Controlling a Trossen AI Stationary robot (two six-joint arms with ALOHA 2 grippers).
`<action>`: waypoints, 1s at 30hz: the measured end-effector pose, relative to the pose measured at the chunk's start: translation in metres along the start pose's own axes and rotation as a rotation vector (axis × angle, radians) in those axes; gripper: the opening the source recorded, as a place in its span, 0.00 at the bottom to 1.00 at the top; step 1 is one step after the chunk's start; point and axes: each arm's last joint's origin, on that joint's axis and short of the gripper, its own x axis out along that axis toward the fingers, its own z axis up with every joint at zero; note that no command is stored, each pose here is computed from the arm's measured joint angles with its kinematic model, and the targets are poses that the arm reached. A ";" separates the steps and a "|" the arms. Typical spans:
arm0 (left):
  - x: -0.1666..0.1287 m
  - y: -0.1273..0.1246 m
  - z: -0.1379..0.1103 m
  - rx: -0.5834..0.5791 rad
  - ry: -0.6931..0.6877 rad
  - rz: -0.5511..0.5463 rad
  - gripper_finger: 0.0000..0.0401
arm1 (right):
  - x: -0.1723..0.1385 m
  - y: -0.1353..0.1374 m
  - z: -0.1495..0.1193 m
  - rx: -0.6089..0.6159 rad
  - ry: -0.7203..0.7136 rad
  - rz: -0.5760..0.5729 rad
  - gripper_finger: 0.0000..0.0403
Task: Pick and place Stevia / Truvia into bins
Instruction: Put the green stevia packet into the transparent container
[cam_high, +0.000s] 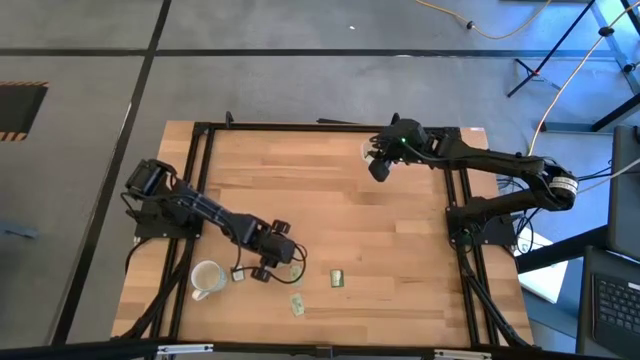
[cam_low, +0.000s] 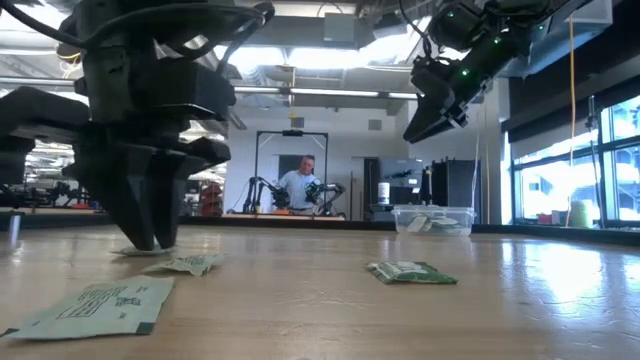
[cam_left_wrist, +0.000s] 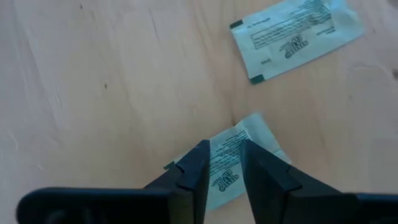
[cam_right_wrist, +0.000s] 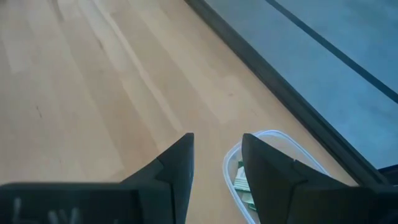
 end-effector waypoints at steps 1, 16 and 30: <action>0.000 -0.001 -0.001 0.003 0.005 0.001 0.21 | 0.000 0.000 0.000 0.000 0.000 0.000 0.34; 0.001 0.000 -0.002 0.010 0.025 -0.006 0.07 | 0.000 0.000 0.000 -0.003 0.001 0.000 0.34; 0.006 0.000 -0.006 -0.023 0.068 0.006 0.25 | 0.000 0.000 0.000 -0.004 0.002 -0.001 0.34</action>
